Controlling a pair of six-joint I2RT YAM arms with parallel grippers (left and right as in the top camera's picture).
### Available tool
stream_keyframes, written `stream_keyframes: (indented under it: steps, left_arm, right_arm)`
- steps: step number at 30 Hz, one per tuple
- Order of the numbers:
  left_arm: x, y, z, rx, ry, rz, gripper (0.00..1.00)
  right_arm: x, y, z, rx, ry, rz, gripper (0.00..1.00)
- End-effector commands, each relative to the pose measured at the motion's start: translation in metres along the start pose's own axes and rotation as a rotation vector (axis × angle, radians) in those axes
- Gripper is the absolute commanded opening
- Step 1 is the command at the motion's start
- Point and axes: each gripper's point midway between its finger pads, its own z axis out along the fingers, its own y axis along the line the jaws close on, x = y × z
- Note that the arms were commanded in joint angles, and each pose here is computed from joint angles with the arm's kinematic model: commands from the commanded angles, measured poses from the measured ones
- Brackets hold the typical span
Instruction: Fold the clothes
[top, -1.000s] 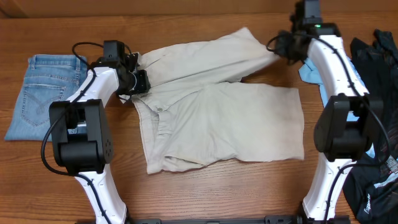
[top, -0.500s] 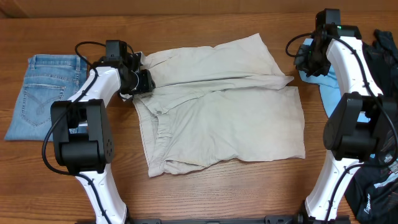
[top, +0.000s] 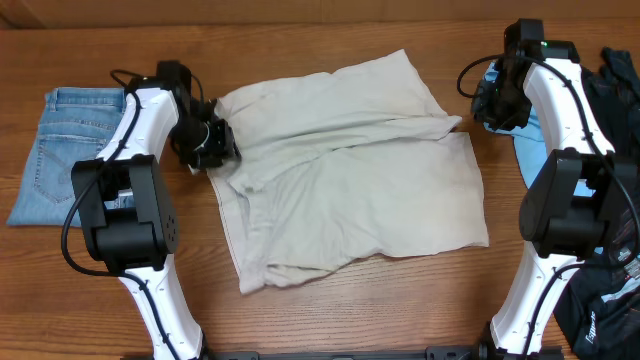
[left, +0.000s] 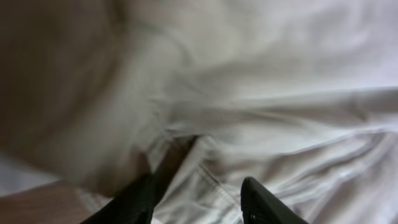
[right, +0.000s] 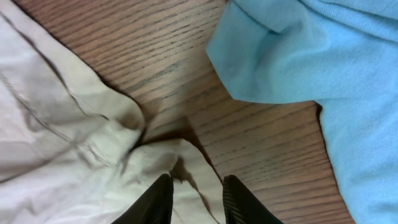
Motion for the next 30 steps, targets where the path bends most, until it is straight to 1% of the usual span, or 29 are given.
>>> stream_keyframes:
  steps: [1,3,7,10,13,14,17,22,26,30]
  left_arm:
    - [0.025,-0.032,-0.007,0.223,0.12,-0.056,0.53]
    - [0.035,-0.037,-0.009,0.252,0.165,-0.083,0.55]
    - [0.037,-0.033,-0.009,0.228,0.171,-0.079,0.56]
    - [0.037,-0.031,-0.012,0.229,0.172,-0.088,0.54]
    - [0.051,-0.032,-0.015,0.225,0.228,-0.116,0.52]
    - [0.063,-0.033,-0.015,0.203,0.273,-0.114,0.53]
    - [0.078,-0.026,-0.011,0.096,0.331,-0.099,0.56]
    - [0.08,-0.016,-0.004,-0.016,0.332,-0.137,0.59]
    - [0.085,-0.011,0.008,-0.029,0.342,-0.157,0.61]
    - [0.093,-0.003,0.026,-0.035,0.352,-0.186,0.61]
  right_arm:
    - [0.001,0.002,-0.002,-0.006,-0.001,-0.047,0.31]
    - [0.002,0.002,-0.002,-0.005,0.003,-0.051,0.31]
    - [0.003,0.001,-0.002,-0.004,0.01,-0.069,0.31]
    - [0.007,0.002,-0.002,-0.013,0.026,-0.095,0.31]
    - [0.008,0.003,-0.002,-0.019,0.029,-0.094,0.31]
    - [0.008,0.004,-0.002,-0.019,0.028,-0.094,0.31]
    - [0.008,0.004,-0.002,-0.019,0.028,-0.094,0.31]
    - [0.008,0.004,-0.002,-0.019,0.028,-0.094,0.31]
    - [0.009,0.003,-0.003,-0.019,0.032,-0.094,0.31]
    - [0.009,0.003,-0.003,-0.019,0.032,-0.094,0.31]
